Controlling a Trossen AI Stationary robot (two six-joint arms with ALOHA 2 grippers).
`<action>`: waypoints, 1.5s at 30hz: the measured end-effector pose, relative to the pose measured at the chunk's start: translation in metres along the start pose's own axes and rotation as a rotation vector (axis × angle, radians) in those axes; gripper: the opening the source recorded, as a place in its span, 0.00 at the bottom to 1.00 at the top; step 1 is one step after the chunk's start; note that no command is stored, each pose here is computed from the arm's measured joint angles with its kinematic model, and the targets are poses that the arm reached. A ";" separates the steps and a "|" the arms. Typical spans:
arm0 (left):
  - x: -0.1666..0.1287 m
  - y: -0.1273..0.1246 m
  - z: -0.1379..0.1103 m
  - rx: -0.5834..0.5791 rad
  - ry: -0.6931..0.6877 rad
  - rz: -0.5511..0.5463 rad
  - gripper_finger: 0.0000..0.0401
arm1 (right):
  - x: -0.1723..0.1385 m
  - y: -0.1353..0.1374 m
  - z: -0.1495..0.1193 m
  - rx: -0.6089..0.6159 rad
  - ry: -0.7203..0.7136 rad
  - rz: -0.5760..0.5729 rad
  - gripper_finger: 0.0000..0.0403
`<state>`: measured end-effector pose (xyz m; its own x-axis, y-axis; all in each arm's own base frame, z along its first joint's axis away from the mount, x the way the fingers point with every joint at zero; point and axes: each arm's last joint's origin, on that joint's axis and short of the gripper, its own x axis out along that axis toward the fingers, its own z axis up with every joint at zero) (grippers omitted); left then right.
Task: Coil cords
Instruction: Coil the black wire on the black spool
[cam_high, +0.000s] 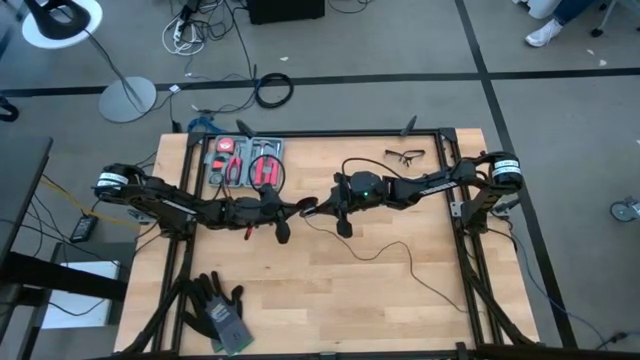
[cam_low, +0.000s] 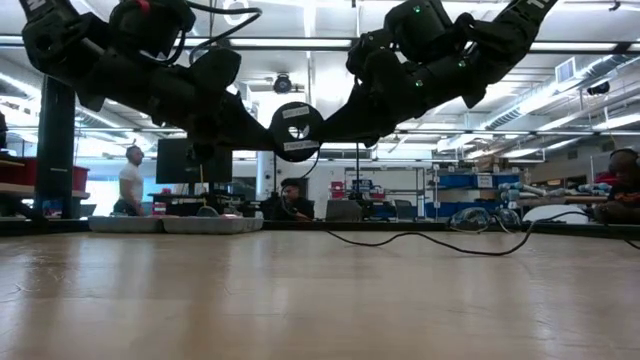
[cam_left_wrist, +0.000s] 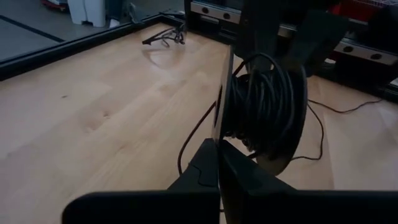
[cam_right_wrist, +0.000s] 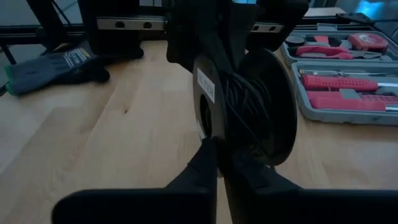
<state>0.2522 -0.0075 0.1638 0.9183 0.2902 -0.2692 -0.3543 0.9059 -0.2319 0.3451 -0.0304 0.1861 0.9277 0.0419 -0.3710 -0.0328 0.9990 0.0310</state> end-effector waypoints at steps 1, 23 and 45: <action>0.000 0.000 0.000 -0.002 -0.001 0.000 0.00 | 0.000 0.000 0.000 0.000 0.000 0.000 0.02; -0.001 -0.008 0.011 -0.003 -0.086 -0.171 0.01 | -0.001 0.002 0.000 0.024 -0.004 0.144 0.00; -0.001 -0.005 0.009 -0.088 -0.027 -0.256 0.04 | -0.009 0.004 0.005 -0.027 0.017 0.164 0.00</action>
<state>0.2546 -0.0101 0.1735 0.9840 0.0642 -0.1663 -0.1226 0.9210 -0.3698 0.3384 -0.0270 0.1937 0.9028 0.2045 -0.3783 -0.1935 0.9788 0.0674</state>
